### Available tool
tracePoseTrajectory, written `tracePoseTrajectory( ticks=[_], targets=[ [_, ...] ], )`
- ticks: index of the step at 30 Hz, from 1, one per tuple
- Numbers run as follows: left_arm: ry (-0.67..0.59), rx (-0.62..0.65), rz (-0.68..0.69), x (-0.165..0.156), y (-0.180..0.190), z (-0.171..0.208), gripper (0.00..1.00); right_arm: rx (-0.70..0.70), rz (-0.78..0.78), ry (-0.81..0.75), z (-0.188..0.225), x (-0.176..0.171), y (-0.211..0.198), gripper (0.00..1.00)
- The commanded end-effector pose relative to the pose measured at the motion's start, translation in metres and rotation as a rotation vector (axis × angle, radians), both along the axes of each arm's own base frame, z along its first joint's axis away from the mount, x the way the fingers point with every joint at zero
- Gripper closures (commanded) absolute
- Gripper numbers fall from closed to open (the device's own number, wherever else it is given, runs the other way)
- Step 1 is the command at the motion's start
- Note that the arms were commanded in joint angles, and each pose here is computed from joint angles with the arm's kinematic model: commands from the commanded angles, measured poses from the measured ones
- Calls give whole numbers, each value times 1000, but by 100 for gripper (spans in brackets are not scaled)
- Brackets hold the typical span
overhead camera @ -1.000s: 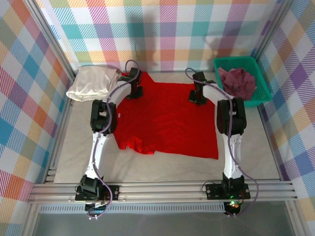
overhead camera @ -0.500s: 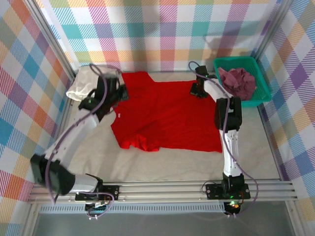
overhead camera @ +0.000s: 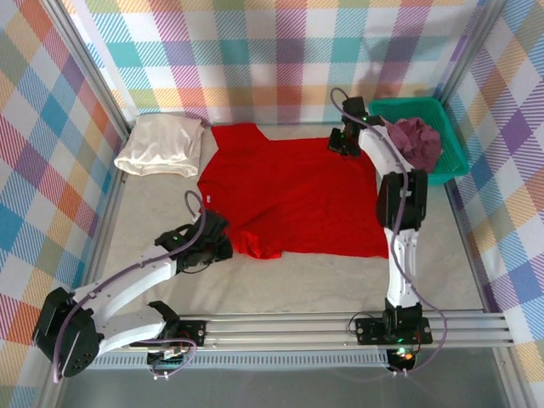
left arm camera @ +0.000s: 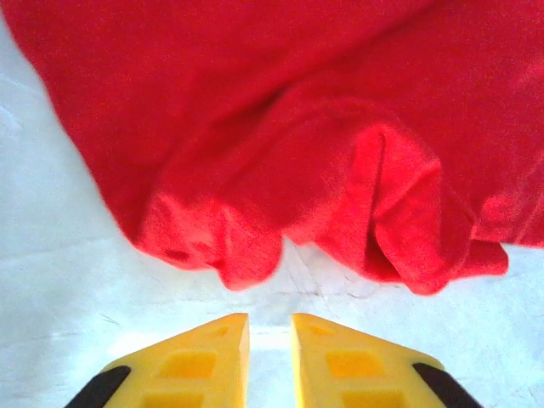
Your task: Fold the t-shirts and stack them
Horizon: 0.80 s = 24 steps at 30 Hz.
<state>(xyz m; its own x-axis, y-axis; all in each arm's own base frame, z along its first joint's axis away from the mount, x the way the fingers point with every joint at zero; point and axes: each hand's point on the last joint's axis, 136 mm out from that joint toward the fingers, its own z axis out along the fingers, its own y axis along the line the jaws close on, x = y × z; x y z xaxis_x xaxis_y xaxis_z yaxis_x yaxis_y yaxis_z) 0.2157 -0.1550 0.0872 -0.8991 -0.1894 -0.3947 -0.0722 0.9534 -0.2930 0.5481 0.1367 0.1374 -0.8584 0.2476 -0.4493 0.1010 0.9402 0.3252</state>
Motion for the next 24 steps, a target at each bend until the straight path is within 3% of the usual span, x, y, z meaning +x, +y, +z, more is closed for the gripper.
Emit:
tracePoseTrajectory(
  ticks=[1, 2, 4, 7, 10, 15, 18, 20, 24],
  targets=[
    [23, -43, 23, -5, -15, -18, 74, 127, 107, -198, 98, -50, 29, 88],
    [21, -53, 20, -2, -19, -22, 71, 143, 109, -228, 103, -66, 30, 86],
    [4, -35, 25, 6, -21, -28, 56, 152, 108, -264, 99, -96, 27, 82],
    [-31, 6, 20, 22, -23, -29, 49, 170, 135, -279, 78, -140, 28, 78],
    [-76, 41, -5, 40, -28, -27, 51, 168, 133, -226, 46, -179, 20, 77],
    [-107, 65, -16, 67, -33, -32, 65, 191, 114, -192, 5, -229, 11, 77],
    [-109, 99, -37, 76, -36, -30, 80, 163, 86, -173, -9, -248, 0, 77],
    [-119, 112, -58, 81, -40, -22, 99, 130, 76, -147, -17, -258, -8, 77],
    [-76, 205, -117, 79, -35, 2, 100, 20, 40, -39, -37, -277, -28, 76]
  ],
)
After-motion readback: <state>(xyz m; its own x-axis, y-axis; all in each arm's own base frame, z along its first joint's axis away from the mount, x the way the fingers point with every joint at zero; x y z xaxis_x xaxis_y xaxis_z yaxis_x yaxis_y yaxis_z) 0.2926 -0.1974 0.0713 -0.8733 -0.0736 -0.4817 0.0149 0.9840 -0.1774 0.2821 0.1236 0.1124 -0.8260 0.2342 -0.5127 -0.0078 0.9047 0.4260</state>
